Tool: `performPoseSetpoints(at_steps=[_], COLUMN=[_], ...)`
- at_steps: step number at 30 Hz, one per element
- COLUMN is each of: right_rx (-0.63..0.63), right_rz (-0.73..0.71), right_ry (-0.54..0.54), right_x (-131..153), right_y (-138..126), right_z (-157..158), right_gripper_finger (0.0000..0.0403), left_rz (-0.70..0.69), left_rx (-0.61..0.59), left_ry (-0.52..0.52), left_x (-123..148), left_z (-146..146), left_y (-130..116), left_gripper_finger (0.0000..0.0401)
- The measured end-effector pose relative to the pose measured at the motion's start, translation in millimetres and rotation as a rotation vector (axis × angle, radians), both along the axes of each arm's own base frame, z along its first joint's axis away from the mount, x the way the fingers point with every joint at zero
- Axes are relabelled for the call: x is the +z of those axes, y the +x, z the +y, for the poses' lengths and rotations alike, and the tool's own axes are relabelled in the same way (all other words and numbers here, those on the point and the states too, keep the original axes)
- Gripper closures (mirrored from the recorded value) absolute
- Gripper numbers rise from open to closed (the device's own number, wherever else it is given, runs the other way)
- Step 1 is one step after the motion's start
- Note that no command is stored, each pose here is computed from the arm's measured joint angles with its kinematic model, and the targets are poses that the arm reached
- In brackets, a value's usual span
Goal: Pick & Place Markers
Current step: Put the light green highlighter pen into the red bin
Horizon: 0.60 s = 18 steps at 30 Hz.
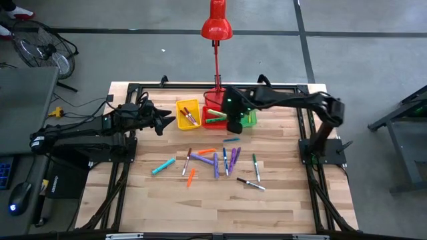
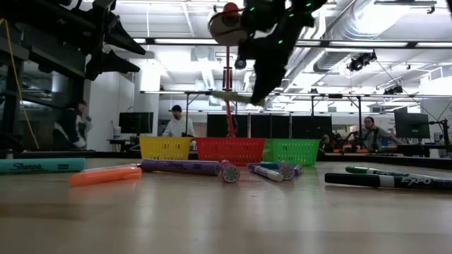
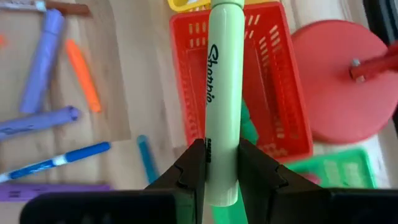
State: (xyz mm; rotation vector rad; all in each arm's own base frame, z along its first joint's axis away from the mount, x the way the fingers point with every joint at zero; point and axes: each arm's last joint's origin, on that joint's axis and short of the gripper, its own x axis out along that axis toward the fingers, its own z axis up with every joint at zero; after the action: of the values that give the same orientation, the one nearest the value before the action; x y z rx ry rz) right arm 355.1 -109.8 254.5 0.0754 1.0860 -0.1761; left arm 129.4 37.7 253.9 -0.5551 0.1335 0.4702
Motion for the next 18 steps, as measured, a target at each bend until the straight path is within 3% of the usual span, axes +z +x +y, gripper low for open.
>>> performPoseSetpoints(at_steps=[8,18], right_rx=[0.061,0.141], right_rz=[0.126,0.213], right_ry=[-0.013,-0.031], right_x=[-20.9,-39.8], right_y=[26.8,29.8], right_z=[-32.9,-48.9], right_gripper_finger=[0.0339,0.0338], left_rz=[-0.003,-0.01], left_rx=[-0.007,-0.021], left_ry=[-0.007,-0.031], left_x=[0.0,-0.2], left_z=[-0.2,-0.8], left_y=[0.1,0.3], left_gripper_finger=[0.0169,0.0169])
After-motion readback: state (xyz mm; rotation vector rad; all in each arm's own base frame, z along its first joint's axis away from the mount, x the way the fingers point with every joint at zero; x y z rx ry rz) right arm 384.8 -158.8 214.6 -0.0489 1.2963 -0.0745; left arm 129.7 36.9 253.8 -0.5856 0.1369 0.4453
